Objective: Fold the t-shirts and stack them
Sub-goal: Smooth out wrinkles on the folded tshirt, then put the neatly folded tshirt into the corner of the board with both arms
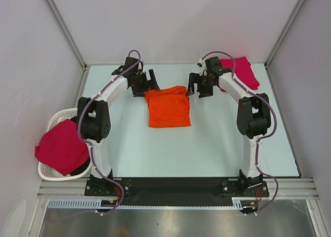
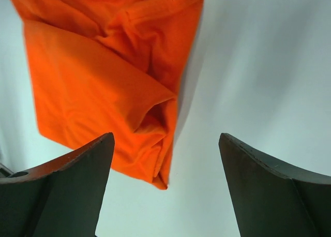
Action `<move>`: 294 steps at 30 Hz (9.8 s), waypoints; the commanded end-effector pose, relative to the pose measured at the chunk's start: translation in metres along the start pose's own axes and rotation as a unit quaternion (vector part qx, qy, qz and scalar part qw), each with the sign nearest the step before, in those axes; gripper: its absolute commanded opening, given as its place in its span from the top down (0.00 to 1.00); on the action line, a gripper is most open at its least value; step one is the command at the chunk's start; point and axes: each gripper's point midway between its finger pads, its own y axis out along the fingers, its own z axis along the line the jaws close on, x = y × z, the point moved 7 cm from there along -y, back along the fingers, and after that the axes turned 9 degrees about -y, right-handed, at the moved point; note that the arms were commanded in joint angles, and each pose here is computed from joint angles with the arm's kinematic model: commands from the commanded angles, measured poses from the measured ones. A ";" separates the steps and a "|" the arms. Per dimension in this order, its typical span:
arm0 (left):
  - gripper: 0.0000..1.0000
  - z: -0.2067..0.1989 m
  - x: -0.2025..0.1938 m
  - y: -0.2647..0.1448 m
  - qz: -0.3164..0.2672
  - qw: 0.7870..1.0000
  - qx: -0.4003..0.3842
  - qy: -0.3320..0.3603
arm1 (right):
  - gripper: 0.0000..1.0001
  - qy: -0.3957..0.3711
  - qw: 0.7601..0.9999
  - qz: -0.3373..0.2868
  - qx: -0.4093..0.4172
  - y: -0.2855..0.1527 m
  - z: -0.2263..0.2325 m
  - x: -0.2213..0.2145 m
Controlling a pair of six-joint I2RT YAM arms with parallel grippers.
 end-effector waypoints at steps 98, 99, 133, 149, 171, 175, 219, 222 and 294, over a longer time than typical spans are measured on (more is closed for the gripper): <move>1.00 0.030 -0.049 0.103 0.140 0.989 0.042 -0.030 | 1.00 0.070 0.985 0.081 0.137 0.142 0.042 -0.003; 1.00 0.032 -0.046 0.103 0.135 0.989 0.049 -0.026 | 1.00 0.078 0.985 0.084 0.130 0.142 0.038 -0.004; 0.00 -0.089 0.052 -0.083 -0.116 0.976 -0.165 0.079 | 0.00 0.059 0.978 -0.198 0.041 -0.071 -0.019 0.122; 0.01 -0.067 0.054 -0.071 -0.071 0.977 -0.196 0.046 | 0.00 0.256 0.943 -0.207 -0.044 -0.123 -0.205 0.072; 0.00 -0.041 0.028 -0.052 -0.014 0.986 -0.161 0.050 | 0.09 0.411 0.890 -0.175 -0.094 -0.106 -0.350 -0.012; 0.00 -0.040 0.027 -0.051 -0.008 0.986 -0.160 0.048 | 0.11 0.414 0.888 -0.171 -0.104 -0.104 -0.363 -0.013; 0.00 -0.050 0.003 -0.042 0.017 0.985 -0.160 0.058 | 1.00 0.369 0.917 0.140 -0.052 -0.108 -0.149 -0.188; 0.00 -0.051 0.000 -0.042 0.019 0.985 -0.160 0.061 | 1.00 0.375 0.912 0.158 -0.049 -0.116 -0.134 -0.201; 0.17 0.078 -0.062 0.050 0.153 0.981 -0.009 -0.116 | 0.21 0.143 0.961 0.201 0.121 0.120 -0.004 -0.056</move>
